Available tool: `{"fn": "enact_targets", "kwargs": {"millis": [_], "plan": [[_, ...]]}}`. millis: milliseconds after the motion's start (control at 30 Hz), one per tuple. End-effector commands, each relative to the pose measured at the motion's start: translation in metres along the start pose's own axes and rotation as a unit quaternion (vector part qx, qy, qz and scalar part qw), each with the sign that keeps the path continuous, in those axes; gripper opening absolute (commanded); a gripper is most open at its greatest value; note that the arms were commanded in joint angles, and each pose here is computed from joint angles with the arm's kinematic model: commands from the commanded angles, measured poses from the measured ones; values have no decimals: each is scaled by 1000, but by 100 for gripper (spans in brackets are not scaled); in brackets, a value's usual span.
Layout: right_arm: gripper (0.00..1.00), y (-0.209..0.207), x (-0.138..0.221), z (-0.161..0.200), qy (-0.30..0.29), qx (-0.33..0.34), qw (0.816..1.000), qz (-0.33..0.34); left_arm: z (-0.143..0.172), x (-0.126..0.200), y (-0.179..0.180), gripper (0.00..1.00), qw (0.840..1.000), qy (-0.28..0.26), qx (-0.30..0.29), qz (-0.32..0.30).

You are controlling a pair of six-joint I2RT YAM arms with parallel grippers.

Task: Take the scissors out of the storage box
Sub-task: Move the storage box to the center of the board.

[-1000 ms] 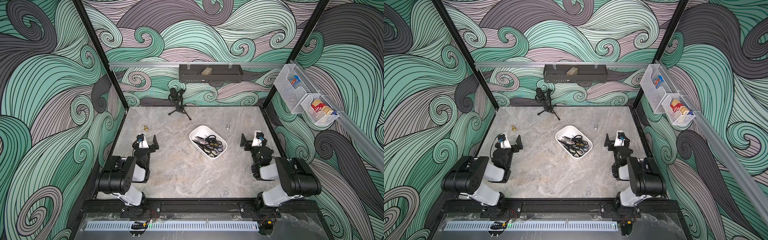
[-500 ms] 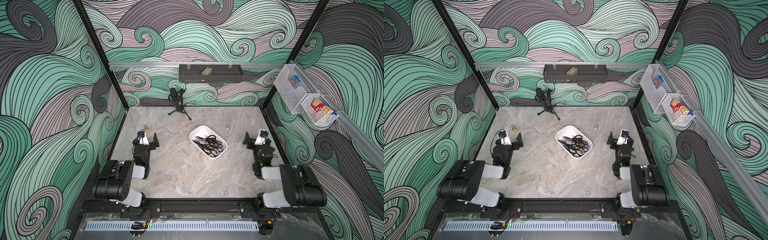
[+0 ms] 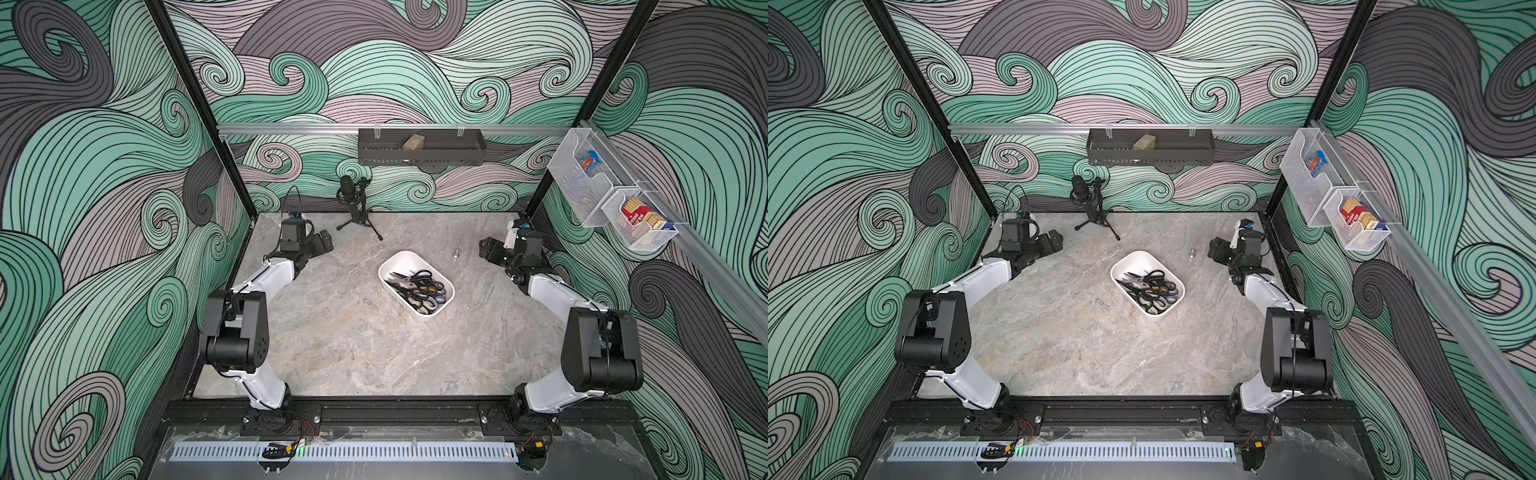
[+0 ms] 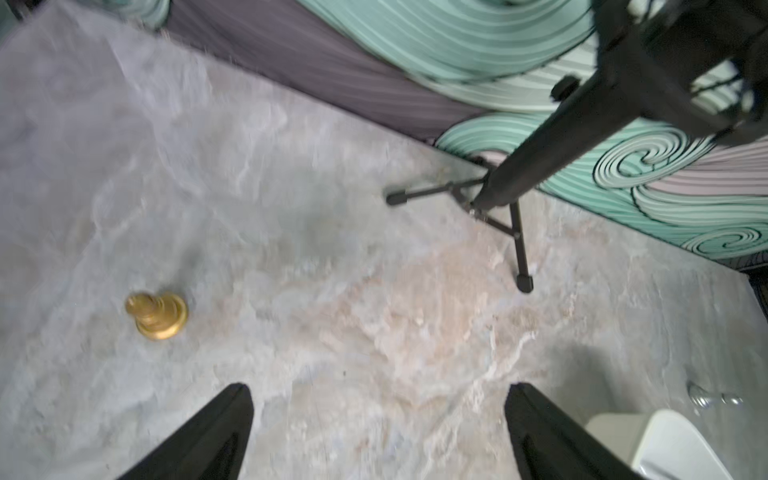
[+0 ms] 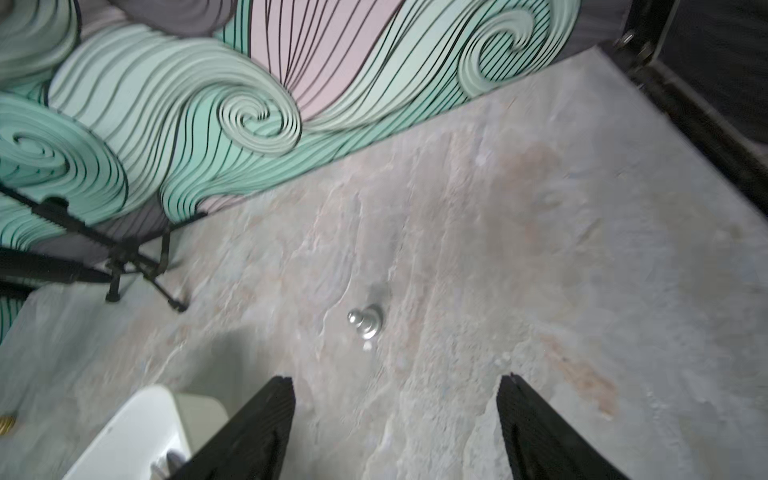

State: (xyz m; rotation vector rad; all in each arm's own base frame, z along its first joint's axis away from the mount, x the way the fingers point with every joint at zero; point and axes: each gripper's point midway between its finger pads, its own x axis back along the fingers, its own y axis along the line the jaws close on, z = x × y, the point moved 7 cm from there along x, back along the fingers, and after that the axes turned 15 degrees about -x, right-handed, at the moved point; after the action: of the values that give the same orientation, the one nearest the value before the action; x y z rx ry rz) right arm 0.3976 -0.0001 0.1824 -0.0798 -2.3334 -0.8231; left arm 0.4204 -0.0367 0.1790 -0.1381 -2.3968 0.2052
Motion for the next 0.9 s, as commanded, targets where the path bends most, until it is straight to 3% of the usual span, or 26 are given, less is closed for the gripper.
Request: {"fn": "enact_targets", "kwargs": {"millis": [0, 133, 333, 567, 867], "plan": [[79, 18, 8, 24, 117, 35, 992, -26, 48, 4, -15, 96, 987, 139, 54, 61], [75, 31, 11, 48, 185, 87, 978, -30, 69, 17, -32, 92, 978, 165, 53, 113], [66, 37, 5, 85, 240, 147, 959, -31, 66, 26, -35, 92, 983, 132, 50, 114], [58, 43, -3, 110, 263, 193, 945, -20, 57, 23, -36, 93, 984, 119, 58, 118], [43, 43, -14, 127, 272, 224, 936, 10, 75, 23, -30, 92, 982, 133, 67, 112]]}}
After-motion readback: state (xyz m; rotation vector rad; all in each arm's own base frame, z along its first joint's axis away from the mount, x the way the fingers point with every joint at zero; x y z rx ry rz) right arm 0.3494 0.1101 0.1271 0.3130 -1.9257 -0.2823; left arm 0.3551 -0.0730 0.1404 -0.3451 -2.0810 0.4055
